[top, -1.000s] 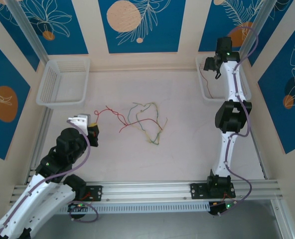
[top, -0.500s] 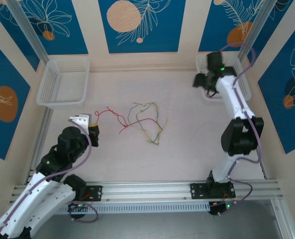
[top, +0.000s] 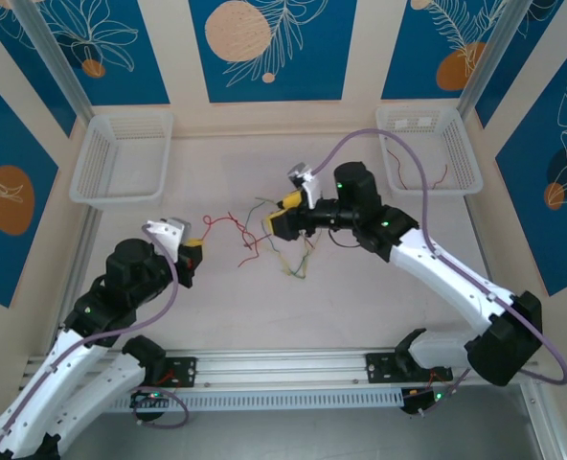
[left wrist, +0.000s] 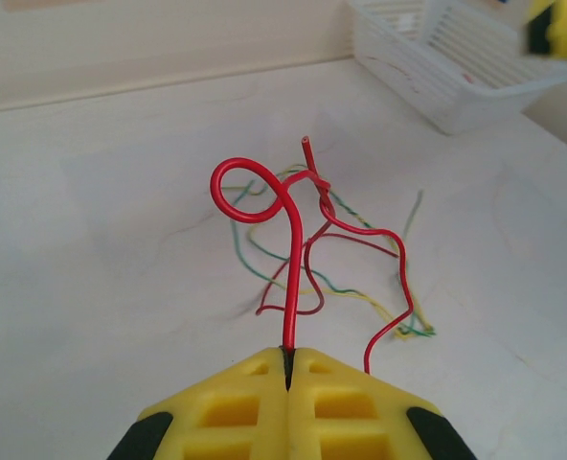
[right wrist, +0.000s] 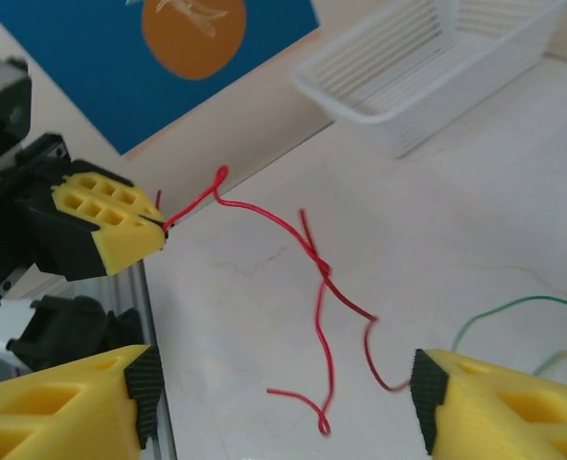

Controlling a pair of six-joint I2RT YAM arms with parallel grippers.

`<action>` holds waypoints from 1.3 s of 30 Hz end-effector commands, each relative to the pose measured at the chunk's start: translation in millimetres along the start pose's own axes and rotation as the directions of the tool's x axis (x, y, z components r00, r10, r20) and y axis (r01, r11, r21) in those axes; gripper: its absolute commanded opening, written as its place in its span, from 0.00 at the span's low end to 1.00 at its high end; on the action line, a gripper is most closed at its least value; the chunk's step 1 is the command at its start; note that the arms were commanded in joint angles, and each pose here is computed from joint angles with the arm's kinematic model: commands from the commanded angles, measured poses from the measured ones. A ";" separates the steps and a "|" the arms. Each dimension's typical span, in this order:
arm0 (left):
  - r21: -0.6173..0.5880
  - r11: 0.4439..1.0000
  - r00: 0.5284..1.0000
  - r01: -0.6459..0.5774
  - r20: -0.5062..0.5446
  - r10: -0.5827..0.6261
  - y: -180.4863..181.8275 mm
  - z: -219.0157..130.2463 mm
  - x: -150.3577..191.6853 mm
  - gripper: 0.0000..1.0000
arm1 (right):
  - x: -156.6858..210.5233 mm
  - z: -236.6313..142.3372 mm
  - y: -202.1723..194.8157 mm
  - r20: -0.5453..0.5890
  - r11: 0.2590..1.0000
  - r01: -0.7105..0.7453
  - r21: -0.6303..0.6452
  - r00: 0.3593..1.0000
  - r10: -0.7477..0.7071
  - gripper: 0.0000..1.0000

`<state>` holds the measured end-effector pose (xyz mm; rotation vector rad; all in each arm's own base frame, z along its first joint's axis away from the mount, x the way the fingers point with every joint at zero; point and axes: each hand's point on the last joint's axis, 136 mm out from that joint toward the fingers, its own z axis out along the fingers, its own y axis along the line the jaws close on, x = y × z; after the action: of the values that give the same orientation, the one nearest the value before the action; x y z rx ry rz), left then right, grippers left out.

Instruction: Untangle the cables

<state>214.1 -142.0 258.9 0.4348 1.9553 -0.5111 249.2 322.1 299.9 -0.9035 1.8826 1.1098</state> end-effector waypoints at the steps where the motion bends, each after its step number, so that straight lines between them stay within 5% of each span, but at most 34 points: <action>1: 0.109 0.994 0.998 -0.032 0.063 0.025 -19.8 -1.1 -22.6 0.00 | 19.5 32.5 23.8 -0.090 0.994 0.087 -0.074 0.992 -0.093 0.74; 9: 0.113 0.993 0.997 -0.036 0.077 0.027 -20.9 0.0 -27.4 0.00 | 44.5 67.6 3.1 -0.120 0.996 0.089 0.000 0.989 -0.088 0.76; 20: 0.084 0.996 0.995 -0.043 0.088 0.035 -15.7 -4.3 -24.7 0.00 | 70.4 58.8 -36.7 -0.215 0.976 0.134 0.174 0.972 -0.095 0.82; 25: 0.080 0.996 0.996 -0.041 0.082 0.035 -15.0 -3.6 -23.7 0.00 | 74.2 52.6 -38.3 -0.215 0.976 0.131 0.175 0.972 -0.092 0.75; 35: 0.070 0.997 0.996 -0.036 0.079 0.030 -12.8 -3.2 -20.9 0.00 | 74.6 44.4 -31.5 -0.208 0.985 0.116 0.124 0.974 -0.089 0.20; 37: 0.075 0.997 0.996 -0.035 0.079 0.029 -13.6 -3.0 -20.7 0.00 | 72.0 44.3 -29.3 -0.199 0.986 0.115 0.118 0.976 -0.090 0.00; 39: 0.065 0.997 0.997 -0.030 0.079 0.025 -11.6 -2.7 -20.4 0.00 | 69.1 44.0 -26.4 -0.192 0.987 0.113 0.112 0.977 -0.090 0.00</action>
<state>211.9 -156.4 272.0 0.4965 1.8894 -0.5862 259.2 338.0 203.5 -1.0373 2.0423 0.8177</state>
